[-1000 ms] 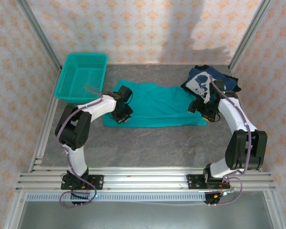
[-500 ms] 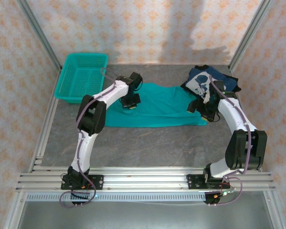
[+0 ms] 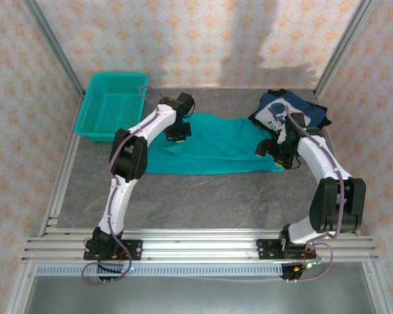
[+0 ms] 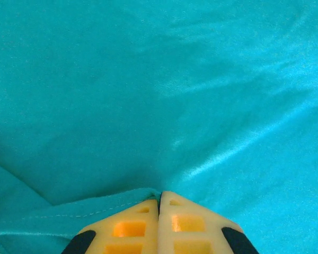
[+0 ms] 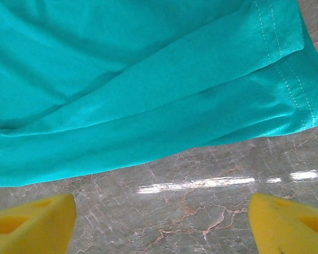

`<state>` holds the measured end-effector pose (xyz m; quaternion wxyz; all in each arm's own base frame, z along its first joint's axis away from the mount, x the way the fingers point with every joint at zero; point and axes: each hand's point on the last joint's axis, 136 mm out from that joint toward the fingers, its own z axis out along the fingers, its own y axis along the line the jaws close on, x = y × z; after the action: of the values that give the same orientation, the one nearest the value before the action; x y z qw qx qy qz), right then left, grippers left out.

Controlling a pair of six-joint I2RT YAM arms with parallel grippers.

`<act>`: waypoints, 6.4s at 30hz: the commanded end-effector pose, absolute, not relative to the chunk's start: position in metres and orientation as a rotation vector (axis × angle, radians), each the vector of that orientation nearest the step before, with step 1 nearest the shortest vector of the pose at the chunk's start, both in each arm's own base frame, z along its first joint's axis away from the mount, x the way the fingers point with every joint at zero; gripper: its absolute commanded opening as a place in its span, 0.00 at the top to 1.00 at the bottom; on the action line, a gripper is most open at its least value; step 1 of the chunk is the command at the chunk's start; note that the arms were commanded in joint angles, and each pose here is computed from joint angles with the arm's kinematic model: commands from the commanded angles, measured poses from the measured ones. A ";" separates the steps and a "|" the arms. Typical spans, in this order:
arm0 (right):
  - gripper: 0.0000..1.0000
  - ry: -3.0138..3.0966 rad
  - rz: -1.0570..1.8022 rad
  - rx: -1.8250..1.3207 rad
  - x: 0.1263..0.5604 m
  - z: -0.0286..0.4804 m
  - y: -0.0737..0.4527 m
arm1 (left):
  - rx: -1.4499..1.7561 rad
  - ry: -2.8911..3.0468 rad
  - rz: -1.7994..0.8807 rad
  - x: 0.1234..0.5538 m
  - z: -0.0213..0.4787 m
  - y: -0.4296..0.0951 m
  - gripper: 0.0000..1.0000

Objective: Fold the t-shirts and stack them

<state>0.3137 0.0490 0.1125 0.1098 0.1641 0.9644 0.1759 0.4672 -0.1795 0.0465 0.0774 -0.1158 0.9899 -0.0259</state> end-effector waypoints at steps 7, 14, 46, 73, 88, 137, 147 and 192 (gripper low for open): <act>0.16 2.829 0.503 0.555 0.320 0.093 0.052 | -0.599 2.783 -0.256 0.510 0.076 -0.166 0.98; 0.16 2.851 0.488 0.576 0.318 0.081 0.054 | -0.603 2.686 -0.398 0.524 0.115 -0.181 0.61; 0.16 2.849 0.561 0.507 0.315 0.092 0.068 | -1.091 2.622 -0.291 0.464 0.056 -0.118 0.54; 0.17 2.862 0.505 0.561 0.316 0.086 0.066 | -0.908 2.550 -0.259 0.514 0.083 -0.125 0.46; 0.68 2.868 0.630 0.570 0.330 0.070 0.090 | -0.800 2.605 -0.228 0.429 0.084 -0.132 0.72; 0.69 2.861 0.245 0.509 0.384 0.060 0.051 | -0.537 2.709 -0.211 0.393 0.074 -0.176 0.79; 0.60 2.952 0.182 0.395 0.362 0.046 0.047 | -0.428 2.800 -0.431 0.383 0.051 -0.249 0.69; 0.80 2.855 0.058 0.455 0.439 0.055 0.035 | -0.390 2.903 -0.324 0.367 0.007 -0.243 0.75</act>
<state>0.4302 0.0440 0.0500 0.1137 0.1541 0.9802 0.0507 0.3740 -0.2502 0.0237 0.1133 -0.1358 0.9752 -0.1330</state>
